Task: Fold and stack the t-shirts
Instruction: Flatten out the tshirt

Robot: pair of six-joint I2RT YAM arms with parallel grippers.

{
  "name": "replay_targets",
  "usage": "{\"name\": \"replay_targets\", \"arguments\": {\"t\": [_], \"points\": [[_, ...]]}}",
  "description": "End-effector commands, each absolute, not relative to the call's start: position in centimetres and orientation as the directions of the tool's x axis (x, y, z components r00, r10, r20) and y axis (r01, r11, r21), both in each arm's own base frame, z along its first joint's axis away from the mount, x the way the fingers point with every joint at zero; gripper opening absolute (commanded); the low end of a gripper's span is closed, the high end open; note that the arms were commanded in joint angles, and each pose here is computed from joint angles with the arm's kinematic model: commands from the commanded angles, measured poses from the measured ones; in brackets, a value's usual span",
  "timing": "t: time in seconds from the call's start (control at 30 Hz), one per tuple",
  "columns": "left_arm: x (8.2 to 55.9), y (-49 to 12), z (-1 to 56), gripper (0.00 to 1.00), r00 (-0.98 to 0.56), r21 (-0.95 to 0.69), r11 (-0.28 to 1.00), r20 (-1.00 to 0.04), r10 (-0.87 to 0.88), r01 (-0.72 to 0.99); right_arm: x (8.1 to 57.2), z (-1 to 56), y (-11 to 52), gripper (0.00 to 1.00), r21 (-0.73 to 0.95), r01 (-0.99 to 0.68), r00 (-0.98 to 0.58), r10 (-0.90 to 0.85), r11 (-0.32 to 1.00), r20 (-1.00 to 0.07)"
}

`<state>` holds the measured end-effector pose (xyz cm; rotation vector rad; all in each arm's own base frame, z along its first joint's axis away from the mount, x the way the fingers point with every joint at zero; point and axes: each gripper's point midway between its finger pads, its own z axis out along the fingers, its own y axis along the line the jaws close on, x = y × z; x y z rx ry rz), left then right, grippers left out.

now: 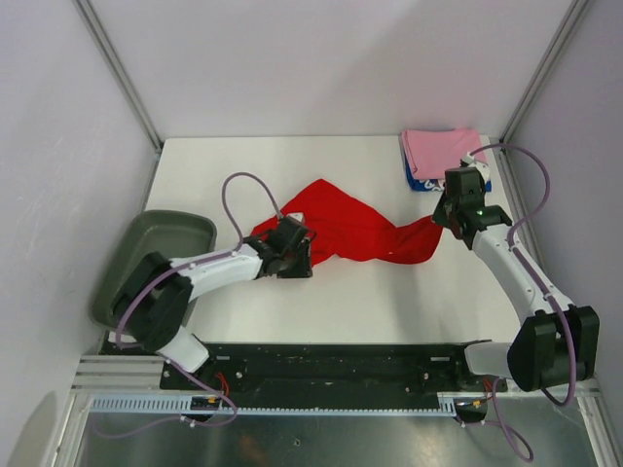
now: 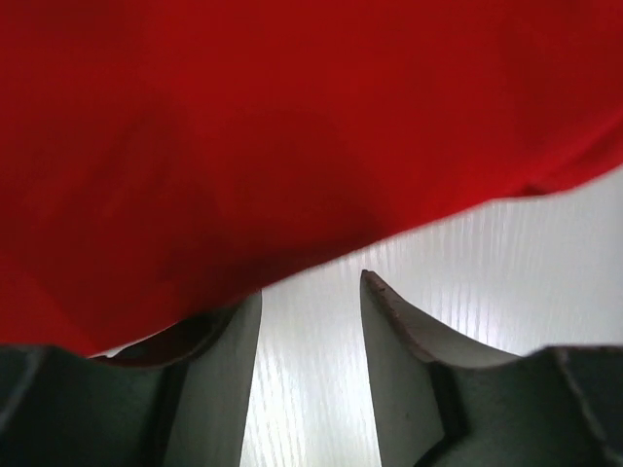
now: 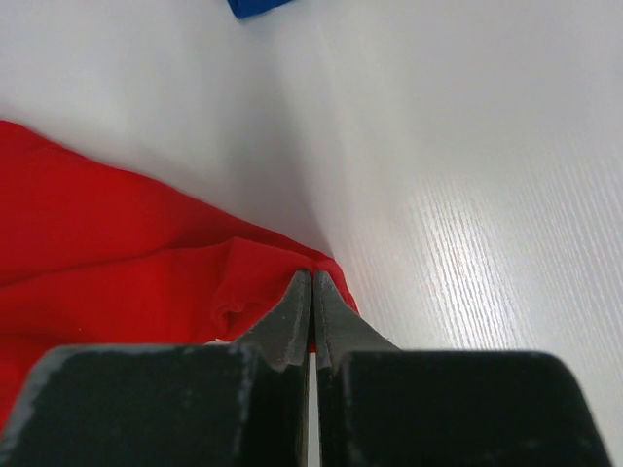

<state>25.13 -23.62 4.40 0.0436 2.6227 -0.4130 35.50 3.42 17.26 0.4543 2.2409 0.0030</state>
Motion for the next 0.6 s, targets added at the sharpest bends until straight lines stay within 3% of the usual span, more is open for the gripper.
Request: {"name": "replay_targets", "arguments": {"t": [0.0, 0.23, 0.27, 0.4, 0.57], "points": [[29.0, -26.3, 5.8, 0.51, -0.833, -0.317, 0.942, -0.546, -0.090, 0.106, 35.3, 19.4, 3.3, 0.00, 0.179, 0.301, -0.548, 0.323, 0.937, -0.772], [31.6, -25.6, 5.9, 0.51, -0.786, -0.237, 0.969, -0.611, -0.091, 0.072, 35.1, 20.0, 3.4, 0.00, 0.191, 0.290, -0.541, 0.325, 0.938, -0.776], [31.9, -25.6, 6.2, 0.47, -0.778, -0.230, 0.970, -0.623, -0.089, 0.073, 35.2, 20.0, 3.4, 0.00, 0.192, 0.289, -0.540, 0.325, 0.938, -0.776], [32.6, -24.9, 8.8, 0.08, -0.735, -0.215, 0.973, -0.672, -0.087, 0.081, 35.3, 20.3, 3.1, 0.00, 0.196, 0.293, -0.527, 0.329, 0.936, -0.783], [32.2, -21.6, 17.2, 0.00, -0.594, -0.188, 0.979, -0.798, -0.102, 0.084, 36.0, 21.6, 1.0, 0.00, 0.227, 0.331, -0.489, 0.373, 0.916, -0.789]]}}
